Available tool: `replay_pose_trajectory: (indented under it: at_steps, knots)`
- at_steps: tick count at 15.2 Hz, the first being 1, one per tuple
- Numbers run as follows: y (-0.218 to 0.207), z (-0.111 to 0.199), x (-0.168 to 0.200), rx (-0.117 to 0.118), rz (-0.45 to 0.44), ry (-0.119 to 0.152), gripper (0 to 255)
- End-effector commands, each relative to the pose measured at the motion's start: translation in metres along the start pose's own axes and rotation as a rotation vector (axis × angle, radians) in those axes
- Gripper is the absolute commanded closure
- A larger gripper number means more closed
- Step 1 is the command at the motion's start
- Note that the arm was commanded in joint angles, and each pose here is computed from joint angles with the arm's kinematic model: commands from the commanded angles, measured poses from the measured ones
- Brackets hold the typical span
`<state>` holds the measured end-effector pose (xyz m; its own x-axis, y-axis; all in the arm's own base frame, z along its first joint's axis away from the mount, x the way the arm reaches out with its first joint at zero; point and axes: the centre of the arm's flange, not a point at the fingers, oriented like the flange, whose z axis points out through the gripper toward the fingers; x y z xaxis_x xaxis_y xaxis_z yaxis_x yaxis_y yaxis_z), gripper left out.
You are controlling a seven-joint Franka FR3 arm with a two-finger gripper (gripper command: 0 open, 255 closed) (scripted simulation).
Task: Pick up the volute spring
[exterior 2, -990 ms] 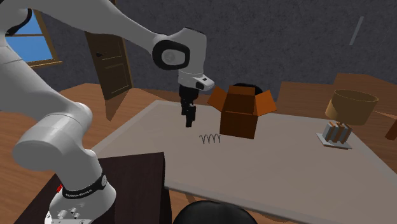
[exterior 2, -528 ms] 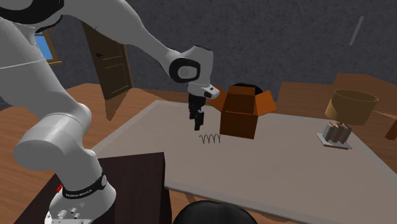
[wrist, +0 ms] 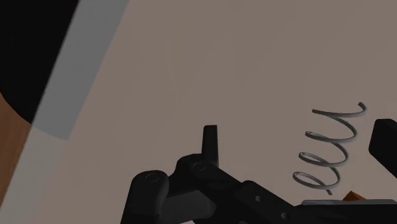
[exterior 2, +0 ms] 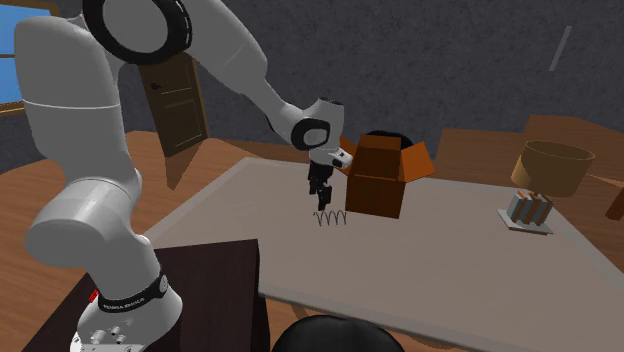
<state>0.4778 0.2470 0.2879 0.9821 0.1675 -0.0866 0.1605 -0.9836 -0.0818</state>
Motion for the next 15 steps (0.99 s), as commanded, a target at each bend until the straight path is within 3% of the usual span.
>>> replay_pose_trajectory:
  at_steps: [1, 15]
  knots:
    - [-0.012, 0.017, 0.015, 0.001, -0.005, 0.003, 0]
    - [-0.104, 0.136, 0.121, 0.005, -0.040, 0.019, 0]
